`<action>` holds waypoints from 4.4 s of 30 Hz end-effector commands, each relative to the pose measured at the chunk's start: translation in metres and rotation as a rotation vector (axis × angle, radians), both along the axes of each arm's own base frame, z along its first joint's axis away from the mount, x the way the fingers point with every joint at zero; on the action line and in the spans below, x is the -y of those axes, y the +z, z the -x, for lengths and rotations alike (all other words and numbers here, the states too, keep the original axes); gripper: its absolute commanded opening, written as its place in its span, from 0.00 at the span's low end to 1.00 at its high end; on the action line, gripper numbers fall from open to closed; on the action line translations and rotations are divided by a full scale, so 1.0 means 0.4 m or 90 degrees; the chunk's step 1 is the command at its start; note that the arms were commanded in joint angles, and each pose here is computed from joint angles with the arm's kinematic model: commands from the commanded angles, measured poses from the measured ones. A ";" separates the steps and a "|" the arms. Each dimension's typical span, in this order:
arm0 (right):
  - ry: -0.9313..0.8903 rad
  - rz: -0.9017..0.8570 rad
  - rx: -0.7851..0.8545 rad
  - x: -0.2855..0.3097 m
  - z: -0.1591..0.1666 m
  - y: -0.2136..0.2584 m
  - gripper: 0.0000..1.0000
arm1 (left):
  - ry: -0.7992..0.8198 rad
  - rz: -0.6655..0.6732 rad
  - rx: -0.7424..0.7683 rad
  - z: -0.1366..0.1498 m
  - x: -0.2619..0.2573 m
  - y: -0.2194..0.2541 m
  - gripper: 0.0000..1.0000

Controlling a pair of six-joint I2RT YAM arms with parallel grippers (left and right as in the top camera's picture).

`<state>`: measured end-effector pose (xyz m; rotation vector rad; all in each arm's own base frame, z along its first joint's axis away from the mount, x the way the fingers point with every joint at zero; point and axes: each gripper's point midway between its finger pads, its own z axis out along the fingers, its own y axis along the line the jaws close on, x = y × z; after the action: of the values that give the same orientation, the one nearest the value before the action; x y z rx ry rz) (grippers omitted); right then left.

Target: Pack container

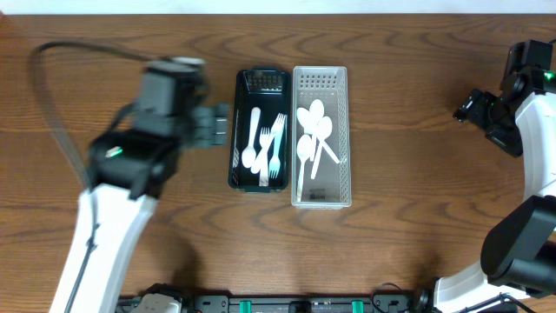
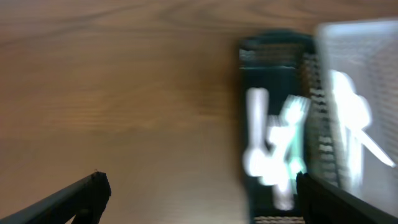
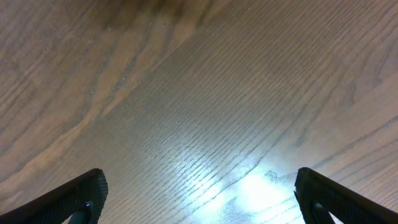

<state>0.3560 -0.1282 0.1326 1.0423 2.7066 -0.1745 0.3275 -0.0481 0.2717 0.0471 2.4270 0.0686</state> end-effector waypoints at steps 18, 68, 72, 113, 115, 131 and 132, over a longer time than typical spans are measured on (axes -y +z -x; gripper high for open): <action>-0.001 0.002 -0.004 0.005 0.002 -0.004 0.99 | 0.262 -0.025 0.000 0.074 -0.315 0.026 0.98; 0.309 0.139 0.556 -0.307 0.350 0.094 0.99 | 0.263 -0.025 0.000 0.074 -0.316 0.026 0.98; 0.292 0.138 0.561 -0.298 0.358 0.034 0.99 | 0.263 -0.025 0.000 0.074 -0.316 0.026 0.98; 0.289 0.139 0.553 -0.294 0.361 -0.063 0.99 | 0.247 -0.022 0.028 0.093 -0.294 0.057 0.98; 0.289 0.139 0.553 -0.294 0.361 -0.063 0.99 | 0.230 -0.019 0.049 0.109 -0.273 0.076 0.98; 0.289 0.139 0.553 -0.294 0.361 -0.063 0.99 | 0.207 0.062 0.311 0.251 -0.218 0.026 0.98; 0.289 0.139 0.553 -0.294 0.361 -0.063 0.99 | 0.212 0.073 0.325 0.253 -0.218 -0.001 0.98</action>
<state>0.2118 -0.0082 0.1114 0.2881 1.9784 0.0715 0.2300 0.0378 0.3012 -0.3217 1.9197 0.1098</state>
